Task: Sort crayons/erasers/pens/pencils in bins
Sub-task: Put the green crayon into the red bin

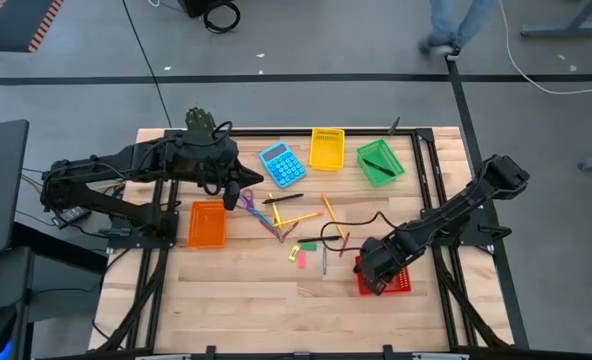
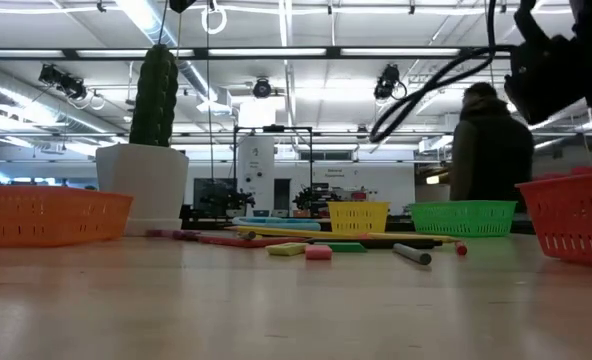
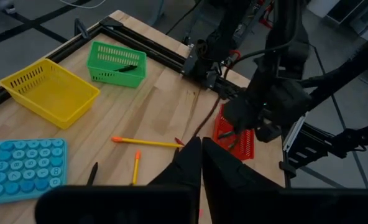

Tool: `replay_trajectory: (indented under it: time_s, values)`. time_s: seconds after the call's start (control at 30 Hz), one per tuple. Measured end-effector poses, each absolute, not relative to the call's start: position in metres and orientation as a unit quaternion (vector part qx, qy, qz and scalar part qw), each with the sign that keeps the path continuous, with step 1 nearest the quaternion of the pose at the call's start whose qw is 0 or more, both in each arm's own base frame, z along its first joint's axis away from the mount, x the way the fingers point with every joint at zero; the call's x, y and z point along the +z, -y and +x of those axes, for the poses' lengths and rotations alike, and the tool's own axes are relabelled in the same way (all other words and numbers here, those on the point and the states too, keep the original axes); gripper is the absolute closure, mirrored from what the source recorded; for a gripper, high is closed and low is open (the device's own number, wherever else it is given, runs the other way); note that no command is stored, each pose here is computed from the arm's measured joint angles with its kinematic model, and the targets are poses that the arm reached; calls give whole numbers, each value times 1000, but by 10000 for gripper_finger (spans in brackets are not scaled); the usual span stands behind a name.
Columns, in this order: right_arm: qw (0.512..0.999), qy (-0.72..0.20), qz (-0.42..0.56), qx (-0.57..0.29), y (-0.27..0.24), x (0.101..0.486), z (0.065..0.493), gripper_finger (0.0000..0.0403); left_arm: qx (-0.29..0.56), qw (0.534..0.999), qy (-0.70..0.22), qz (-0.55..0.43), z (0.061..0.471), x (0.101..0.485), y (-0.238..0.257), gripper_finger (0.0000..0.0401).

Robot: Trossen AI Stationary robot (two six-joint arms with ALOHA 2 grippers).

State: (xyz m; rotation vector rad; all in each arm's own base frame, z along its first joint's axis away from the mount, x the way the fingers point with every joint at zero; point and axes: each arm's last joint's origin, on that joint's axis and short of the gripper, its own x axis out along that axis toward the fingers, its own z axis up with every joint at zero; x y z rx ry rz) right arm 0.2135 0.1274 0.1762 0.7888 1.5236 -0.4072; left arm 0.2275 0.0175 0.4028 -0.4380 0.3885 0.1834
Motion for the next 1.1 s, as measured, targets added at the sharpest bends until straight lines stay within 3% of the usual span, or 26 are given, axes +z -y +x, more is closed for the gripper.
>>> replay_trajectory:
  time_s: [1.1]
  values:
    - [645, -648, 368, -169, -119, 139, 202, 357, 93, 950, -191, -228, 227, 403, -18, 374]
